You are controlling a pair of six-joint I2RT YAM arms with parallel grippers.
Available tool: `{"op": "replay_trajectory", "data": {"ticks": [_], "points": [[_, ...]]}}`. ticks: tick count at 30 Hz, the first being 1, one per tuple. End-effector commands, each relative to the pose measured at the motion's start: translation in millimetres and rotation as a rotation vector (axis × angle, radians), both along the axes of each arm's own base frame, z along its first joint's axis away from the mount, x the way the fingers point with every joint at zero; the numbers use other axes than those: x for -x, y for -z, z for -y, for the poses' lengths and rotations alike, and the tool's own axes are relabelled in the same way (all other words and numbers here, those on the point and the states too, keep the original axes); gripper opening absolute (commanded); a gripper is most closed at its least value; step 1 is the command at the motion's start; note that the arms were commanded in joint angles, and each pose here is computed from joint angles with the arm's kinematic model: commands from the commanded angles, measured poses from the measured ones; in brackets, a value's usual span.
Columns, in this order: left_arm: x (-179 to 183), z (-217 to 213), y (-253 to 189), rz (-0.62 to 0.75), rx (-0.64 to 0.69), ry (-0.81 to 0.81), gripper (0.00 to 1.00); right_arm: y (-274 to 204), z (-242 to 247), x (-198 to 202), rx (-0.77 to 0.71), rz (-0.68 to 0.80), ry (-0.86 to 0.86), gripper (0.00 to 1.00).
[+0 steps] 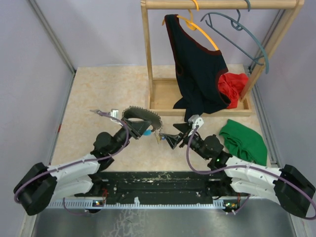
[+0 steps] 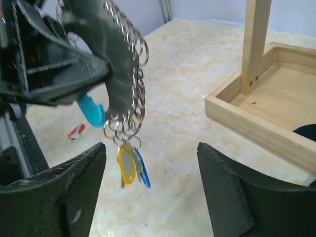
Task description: Put the keys on the keyring
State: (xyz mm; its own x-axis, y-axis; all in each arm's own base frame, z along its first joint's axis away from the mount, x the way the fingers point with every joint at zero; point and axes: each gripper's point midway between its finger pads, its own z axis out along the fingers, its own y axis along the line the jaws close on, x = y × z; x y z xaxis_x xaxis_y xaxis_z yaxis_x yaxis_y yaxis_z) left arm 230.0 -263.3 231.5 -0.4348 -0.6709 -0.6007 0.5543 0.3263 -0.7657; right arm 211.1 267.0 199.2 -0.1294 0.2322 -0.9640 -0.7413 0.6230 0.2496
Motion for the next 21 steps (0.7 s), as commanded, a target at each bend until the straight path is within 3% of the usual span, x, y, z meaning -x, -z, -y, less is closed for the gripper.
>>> {"op": "replay_trajectory", "data": {"ticks": [1,12,21], "points": [[-9,2,6,0.037,-0.258,-0.017,0.0,-10,8,2,0.055,0.128,0.012,0.76],[-14,4,-8,0.094,-0.477,0.0,0.0,-15,6,15,0.053,0.315,-0.054,0.61],[-12,10,-18,0.15,-0.498,0.038,0.0,-11,-16,16,0.074,0.386,-0.131,0.46]]}}
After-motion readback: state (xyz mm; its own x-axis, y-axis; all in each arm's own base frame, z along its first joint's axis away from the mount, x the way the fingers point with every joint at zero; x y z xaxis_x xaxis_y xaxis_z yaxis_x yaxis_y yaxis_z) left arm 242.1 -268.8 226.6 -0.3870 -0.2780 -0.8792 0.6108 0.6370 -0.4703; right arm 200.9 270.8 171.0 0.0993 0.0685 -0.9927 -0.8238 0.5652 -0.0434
